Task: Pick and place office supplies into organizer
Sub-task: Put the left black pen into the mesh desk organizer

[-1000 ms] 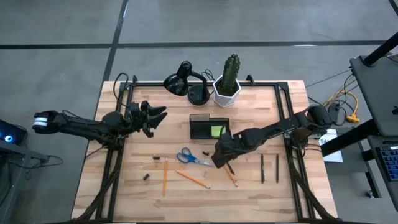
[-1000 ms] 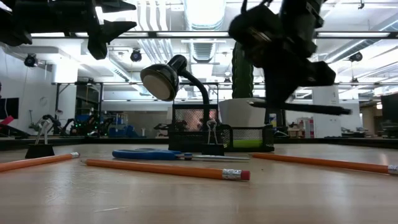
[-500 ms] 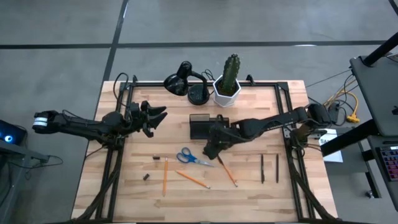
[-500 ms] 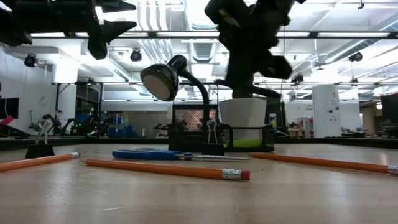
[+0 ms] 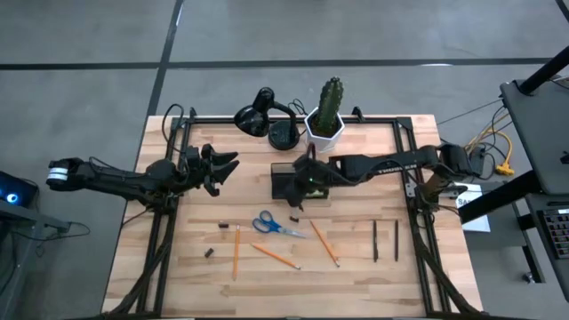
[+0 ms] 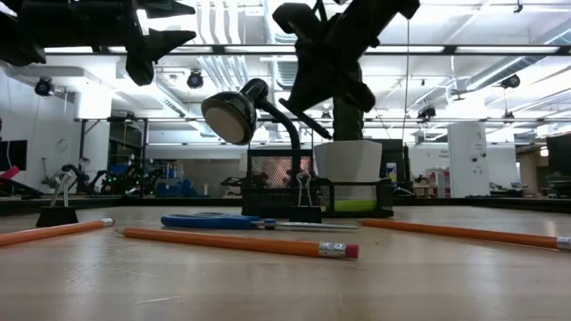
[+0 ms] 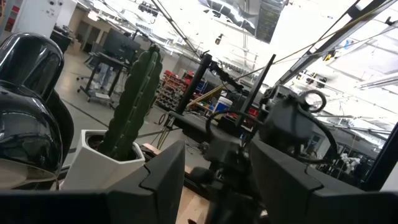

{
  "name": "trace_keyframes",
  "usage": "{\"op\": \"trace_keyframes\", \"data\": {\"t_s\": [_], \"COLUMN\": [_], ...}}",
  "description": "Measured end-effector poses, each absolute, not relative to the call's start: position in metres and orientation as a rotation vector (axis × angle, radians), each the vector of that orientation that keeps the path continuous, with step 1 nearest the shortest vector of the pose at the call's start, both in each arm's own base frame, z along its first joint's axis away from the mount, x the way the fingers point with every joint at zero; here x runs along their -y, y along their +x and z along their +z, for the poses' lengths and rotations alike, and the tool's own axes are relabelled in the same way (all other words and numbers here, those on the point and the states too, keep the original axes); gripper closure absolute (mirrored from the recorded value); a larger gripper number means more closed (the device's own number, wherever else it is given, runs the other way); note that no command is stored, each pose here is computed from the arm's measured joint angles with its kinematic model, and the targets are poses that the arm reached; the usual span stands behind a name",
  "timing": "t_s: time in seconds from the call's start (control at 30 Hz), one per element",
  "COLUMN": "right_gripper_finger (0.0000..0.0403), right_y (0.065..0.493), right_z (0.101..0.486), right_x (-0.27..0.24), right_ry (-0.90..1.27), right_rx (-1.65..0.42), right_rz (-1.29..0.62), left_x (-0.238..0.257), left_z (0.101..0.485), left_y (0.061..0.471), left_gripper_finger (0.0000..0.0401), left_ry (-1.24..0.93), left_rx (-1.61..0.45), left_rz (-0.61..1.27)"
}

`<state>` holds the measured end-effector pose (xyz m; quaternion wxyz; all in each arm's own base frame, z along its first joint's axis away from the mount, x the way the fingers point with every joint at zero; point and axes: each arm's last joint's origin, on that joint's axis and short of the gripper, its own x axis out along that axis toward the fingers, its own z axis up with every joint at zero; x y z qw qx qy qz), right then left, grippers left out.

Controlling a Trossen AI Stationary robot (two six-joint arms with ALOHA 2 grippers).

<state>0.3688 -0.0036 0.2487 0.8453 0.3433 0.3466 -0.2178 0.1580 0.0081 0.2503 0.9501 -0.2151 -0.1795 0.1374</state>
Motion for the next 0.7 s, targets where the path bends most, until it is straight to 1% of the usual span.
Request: {"op": "trace_keyframes", "data": {"t_s": [0.23,0.7], "right_gripper_finger": [0.0383,0.0383], "right_y": [0.372,0.38], "right_z": [0.254,0.267], "right_x": [0.021,0.05], "right_ry": [0.673,0.605], "right_rx": [-0.674,-0.489], "right_rz": [-0.452,-0.429], "left_x": [-0.008,-0.008], "left_z": [0.25,0.25], "left_y": [0.158,0.158], "left_gripper_finger": [0.0233,0.0233], "left_ry": [-0.437,-0.437], "left_rx": [0.365,0.365], "left_rz": [0.279,0.279]}}
